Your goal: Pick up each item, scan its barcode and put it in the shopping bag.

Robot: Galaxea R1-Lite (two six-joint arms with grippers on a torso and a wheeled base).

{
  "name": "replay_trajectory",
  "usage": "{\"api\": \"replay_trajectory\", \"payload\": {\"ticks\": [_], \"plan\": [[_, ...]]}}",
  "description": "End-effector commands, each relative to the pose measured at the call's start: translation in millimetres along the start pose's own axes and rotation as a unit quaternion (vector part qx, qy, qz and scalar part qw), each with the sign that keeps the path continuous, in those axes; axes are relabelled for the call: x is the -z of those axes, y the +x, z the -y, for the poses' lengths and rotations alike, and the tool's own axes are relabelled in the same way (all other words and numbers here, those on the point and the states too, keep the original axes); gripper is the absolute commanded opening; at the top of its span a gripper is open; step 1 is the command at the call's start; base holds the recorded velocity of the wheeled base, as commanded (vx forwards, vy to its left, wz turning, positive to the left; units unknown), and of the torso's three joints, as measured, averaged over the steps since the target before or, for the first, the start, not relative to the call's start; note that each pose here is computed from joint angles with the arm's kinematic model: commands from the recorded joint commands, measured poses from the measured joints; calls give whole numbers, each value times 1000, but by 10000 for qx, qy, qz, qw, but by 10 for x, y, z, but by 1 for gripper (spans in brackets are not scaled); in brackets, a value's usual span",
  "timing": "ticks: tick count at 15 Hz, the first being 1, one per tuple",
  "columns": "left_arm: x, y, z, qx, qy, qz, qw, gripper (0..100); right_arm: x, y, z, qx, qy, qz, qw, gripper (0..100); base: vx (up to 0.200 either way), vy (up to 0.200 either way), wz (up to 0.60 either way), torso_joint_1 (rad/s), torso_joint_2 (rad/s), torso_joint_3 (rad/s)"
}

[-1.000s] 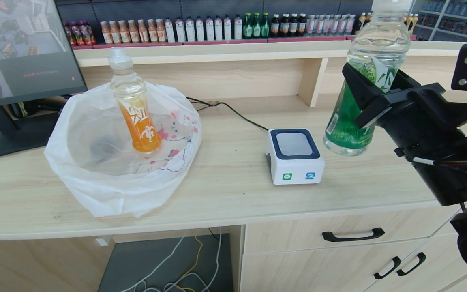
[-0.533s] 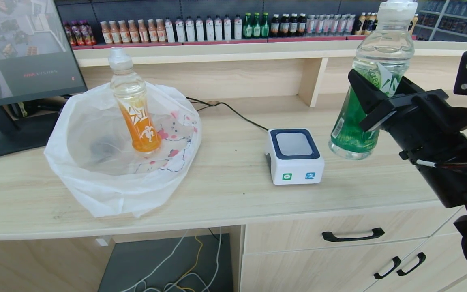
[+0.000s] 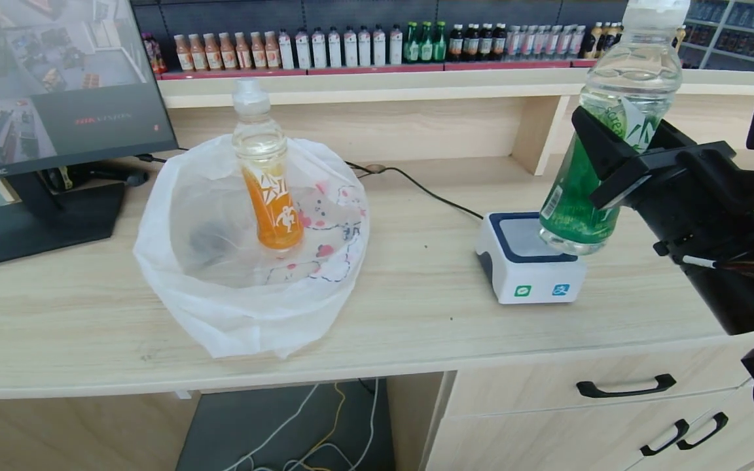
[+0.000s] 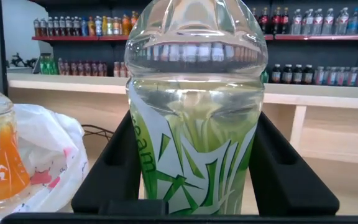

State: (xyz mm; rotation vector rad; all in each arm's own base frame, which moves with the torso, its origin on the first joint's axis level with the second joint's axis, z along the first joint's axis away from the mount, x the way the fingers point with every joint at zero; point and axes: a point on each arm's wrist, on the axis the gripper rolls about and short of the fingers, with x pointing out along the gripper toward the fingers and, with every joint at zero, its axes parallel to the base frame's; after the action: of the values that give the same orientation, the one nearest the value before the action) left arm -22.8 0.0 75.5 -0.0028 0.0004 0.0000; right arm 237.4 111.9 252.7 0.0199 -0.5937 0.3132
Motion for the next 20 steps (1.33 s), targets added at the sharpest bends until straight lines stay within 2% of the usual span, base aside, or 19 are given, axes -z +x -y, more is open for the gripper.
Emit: {"api": "replay_trajectory", "payload": {"ticks": [1,8,11,14,20], "plan": [[0,0,0,0,-2,2,10000,100,-25,-2,-1,-9,4,36,10000,0,0,200,0,2,-2,2],[0,0,0,0,14,2,10000,100,-45,16,-4,-8,36,89,10000,0,0,200,0,3,3,3],[0,0,0,8,14,2,10000,100,-66,40,-11,-12,65,151,9999,0,0,0,0,0,0,0],[0,0,0,8,14,2,10000,100,-60,150,-107,-124,240,273,9993,0,0,0,0,0,0,0],[0,0,0,8,14,2,10000,100,228,416,-243,-212,399,200,9988,0,0,0,0,0,0,0]]}}
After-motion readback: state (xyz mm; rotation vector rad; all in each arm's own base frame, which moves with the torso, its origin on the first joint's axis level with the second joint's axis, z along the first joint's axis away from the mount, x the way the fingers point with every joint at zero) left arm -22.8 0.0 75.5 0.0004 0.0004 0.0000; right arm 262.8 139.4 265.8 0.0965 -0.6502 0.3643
